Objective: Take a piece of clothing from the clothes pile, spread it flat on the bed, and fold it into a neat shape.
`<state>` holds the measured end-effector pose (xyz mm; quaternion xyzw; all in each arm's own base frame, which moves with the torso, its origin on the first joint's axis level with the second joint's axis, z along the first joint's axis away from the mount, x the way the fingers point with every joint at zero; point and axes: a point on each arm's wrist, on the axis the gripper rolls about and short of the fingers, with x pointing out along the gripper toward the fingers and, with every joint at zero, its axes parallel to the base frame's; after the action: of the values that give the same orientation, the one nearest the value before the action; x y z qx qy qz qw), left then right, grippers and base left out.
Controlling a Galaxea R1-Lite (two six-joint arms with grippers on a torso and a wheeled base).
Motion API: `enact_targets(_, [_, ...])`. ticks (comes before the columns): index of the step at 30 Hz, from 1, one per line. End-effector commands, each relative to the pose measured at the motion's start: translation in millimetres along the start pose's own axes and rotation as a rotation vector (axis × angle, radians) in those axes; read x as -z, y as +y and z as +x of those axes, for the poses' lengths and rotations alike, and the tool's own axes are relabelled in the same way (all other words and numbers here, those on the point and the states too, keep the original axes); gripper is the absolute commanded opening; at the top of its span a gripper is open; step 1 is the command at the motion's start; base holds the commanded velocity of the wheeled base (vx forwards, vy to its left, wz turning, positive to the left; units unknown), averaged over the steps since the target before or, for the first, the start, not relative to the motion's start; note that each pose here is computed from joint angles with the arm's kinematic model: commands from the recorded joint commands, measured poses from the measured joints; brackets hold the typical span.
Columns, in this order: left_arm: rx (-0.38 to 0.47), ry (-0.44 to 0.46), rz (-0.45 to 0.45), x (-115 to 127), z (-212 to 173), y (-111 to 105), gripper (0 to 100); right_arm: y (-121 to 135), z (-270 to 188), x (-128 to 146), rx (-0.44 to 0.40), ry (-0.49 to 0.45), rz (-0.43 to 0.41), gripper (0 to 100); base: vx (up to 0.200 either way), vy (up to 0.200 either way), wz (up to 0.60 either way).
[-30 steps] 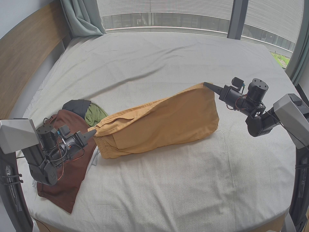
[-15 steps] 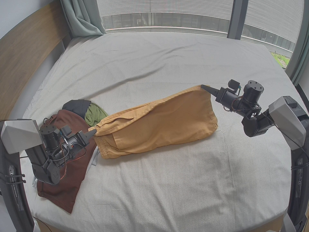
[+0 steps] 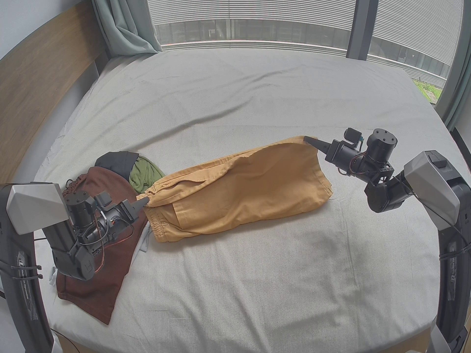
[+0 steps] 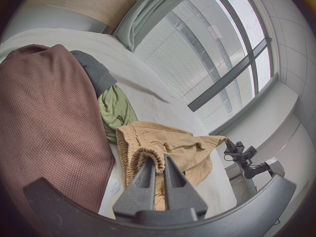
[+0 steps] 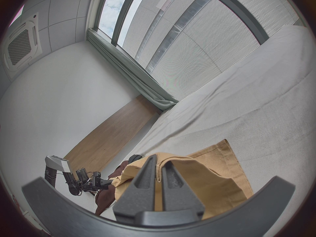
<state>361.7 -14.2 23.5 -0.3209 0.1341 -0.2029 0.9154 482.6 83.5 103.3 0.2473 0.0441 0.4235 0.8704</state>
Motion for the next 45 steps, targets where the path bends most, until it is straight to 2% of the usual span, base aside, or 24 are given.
enact_targets(1, [0.001,-0.003,0.000,-0.1,1.8,0.8,0,-4.2,1.9,3.3,0.001,-0.001,-0.001,0,0.000,0.000,0.00])
enact_targets(3, [0.002,-0.008,0.002,-1.0,2.5,0.6,0,-4.9,3.0,2.6,-0.002,-0.004,-0.005,0,0.000,0.000,0.00])
enact_targets(4, [0.004,-0.013,0.005,-2.2,3.9,1.3,100,-7.6,4.7,2.2,-0.004,-0.010,-0.009,0,0.000,0.000,0.00])
enact_targets(5, [0.007,-0.016,0.005,-3.0,4.9,1.4,100,-8.4,5.6,0.0,-0.007,-0.017,-0.018,100,0.000,0.000,0.00])
enact_targets(8, [0.011,-0.039,0.001,-7.8,8.9,2.0,100,-9.9,8.5,-4.2,-0.015,-0.034,-0.033,100,0.000,0.000,0.00])
enact_targets(12, [-0.040,-0.132,-0.016,-17.9,16.6,6.0,100,-9.9,7.6,2.9,0.023,-0.038,-0.017,100,0.000,0.000,0.00])
enact_targets(19, [-0.034,-0.126,-0.012,-17.4,13.8,-1.1,100,11.0,-0.9,13.4,0.030,0.015,-0.034,100,0.000,0.000,0.00])
enact_targets(26, [-0.026,-0.130,-0.010,-22.0,6.7,-9.1,100,19.0,-16.5,26.5,0.051,0.054,-0.047,100,0.000,0.000,0.00])
enact_targets(34, [0.007,-0.157,0.010,-34.7,-2.7,-26.2,100,33.7,-43.2,41.7,0.117,0.107,-0.010,100,0.000,0.000,0.00])
enact_targets(41, [0.048,-0.096,0.014,-22.9,-6.6,-41.1,100,39.4,-63.3,62.4,0.184,0.129,-0.019,100,0.000,0.000,0.00])
enact_targets(45, [0.054,-0.084,0.014,-19.4,-6.5,-44.3,100,44.5,-75.0,78.7,0.186,0.134,-0.018,100,0.000,0.000,0.00])
